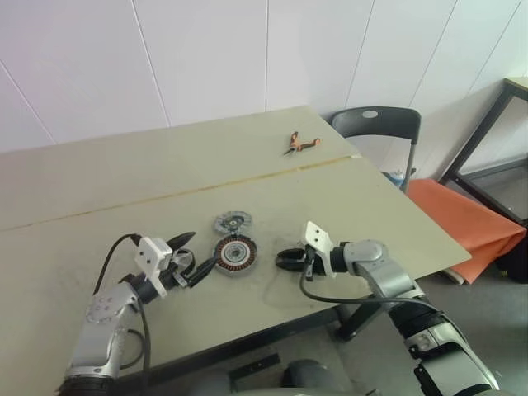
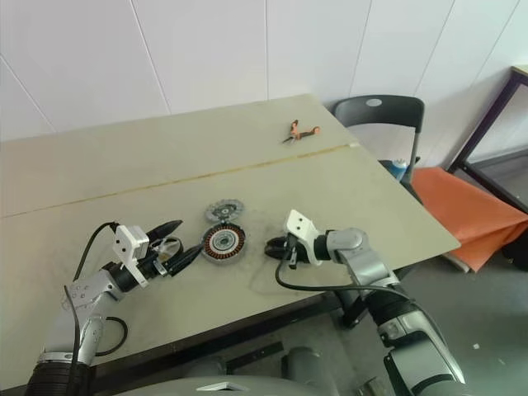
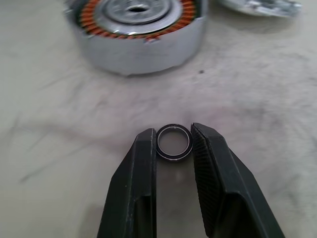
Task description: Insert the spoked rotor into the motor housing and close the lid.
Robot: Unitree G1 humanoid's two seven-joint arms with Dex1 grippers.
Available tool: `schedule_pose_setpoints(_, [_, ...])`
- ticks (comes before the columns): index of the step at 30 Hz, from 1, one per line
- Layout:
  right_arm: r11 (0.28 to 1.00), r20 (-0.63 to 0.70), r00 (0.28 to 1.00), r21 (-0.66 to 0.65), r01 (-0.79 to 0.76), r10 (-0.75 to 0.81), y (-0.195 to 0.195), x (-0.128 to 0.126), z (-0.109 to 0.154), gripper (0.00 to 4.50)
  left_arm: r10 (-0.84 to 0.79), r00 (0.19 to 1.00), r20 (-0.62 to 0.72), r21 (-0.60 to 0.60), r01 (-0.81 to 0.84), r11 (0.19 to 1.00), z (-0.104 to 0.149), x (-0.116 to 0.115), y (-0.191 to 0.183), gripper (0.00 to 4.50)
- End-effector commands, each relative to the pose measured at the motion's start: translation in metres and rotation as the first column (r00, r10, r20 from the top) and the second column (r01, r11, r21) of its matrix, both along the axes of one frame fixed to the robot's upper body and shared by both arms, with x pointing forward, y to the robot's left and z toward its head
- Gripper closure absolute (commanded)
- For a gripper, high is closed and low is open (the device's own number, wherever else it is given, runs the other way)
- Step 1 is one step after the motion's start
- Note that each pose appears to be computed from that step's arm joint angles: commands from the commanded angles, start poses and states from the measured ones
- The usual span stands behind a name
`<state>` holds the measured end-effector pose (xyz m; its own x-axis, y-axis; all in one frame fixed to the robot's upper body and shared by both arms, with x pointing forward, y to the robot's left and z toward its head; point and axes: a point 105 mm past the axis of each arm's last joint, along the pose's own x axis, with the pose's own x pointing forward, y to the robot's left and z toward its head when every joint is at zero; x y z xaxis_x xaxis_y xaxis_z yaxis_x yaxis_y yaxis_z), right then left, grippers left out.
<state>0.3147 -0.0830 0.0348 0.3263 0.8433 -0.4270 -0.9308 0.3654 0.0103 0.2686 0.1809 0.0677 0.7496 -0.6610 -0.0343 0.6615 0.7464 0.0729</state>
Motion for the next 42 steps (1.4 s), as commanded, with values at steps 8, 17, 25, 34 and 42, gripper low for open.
schedule_pose_setpoints(8, [0.966,0.098,0.995,0.258,-0.016,-0.009,0.056,0.018,0.085,3.83,0.005,0.998,0.067,-0.008,-0.005,1.000,0.025,0.001,0.001,0.00])
schedule_pose_setpoints(17, [0.996,0.015,0.997,0.046,-0.071,0.070,0.094,0.013,0.058,3.83,-0.044,0.999,-0.001,0.020,0.044,0.999,0.026,-0.013,0.004,0.00])
schedule_pose_setpoints(25, [0.991,-0.037,0.991,-0.034,-0.129,0.128,0.102,0.006,0.045,3.83,-0.016,1.000,-0.012,0.038,0.016,0.999,0.022,-0.014,0.013,0.00])
schedule_pose_setpoints(34, [0.986,-0.031,0.989,-0.088,-0.144,0.142,0.097,0.004,0.035,3.83,-0.008,1.000,-0.012,0.035,0.009,0.999,0.019,-0.014,0.014,0.00])
schedule_pose_setpoints(42, [0.983,-0.034,0.989,-0.106,-0.150,0.147,0.097,0.002,0.030,3.83,-0.004,1.000,-0.010,0.034,0.005,0.999,0.020,-0.014,0.013,0.00])
